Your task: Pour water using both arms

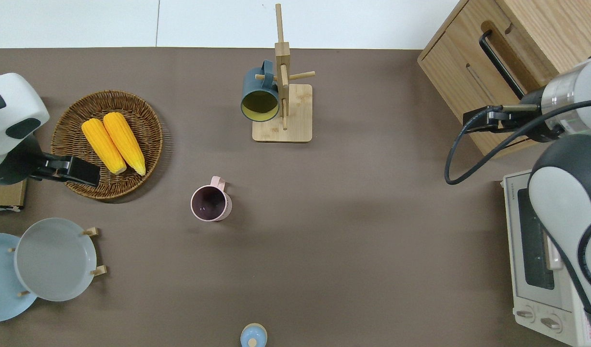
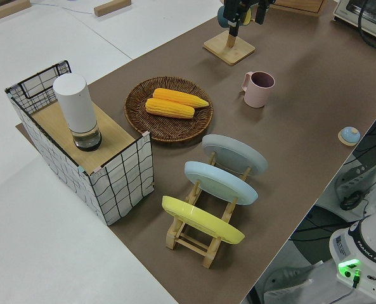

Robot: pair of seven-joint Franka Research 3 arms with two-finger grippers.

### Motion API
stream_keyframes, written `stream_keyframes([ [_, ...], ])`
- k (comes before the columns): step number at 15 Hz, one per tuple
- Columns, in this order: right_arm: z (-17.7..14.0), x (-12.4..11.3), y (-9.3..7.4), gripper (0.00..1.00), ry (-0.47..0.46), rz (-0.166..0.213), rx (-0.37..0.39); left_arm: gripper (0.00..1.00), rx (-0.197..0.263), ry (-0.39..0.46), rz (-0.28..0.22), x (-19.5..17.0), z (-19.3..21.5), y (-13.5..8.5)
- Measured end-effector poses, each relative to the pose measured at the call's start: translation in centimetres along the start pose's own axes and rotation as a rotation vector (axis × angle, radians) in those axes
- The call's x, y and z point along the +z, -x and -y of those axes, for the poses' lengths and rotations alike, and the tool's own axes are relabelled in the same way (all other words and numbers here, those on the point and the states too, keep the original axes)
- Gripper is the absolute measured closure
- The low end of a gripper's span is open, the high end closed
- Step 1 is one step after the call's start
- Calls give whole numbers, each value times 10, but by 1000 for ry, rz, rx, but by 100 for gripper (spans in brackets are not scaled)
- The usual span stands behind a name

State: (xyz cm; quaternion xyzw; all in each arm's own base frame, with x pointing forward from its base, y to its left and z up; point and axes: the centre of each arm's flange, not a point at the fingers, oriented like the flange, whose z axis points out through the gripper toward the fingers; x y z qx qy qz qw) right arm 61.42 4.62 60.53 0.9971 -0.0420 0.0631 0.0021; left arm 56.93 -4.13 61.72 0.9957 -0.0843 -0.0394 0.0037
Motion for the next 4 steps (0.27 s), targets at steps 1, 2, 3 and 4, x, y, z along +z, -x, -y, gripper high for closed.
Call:
stream_keyframes([
  [1, 0, 0, 0, 1, 0, 0, 0, 0, 7, -1, 2, 0, -5, 0],
  [2, 0, 0, 0, 1, 0, 0, 0, 0, 11, -2, 5, 0, -8, 0],
  [3, 0, 0, 0, 1, 0, 0, 0, 0, 13, -4, 9, 1, -9, 0],
  [4, 0, 0, 0, 1, 0, 0, 0, 0, 14, -5, 11, 1, -10, 0],
])
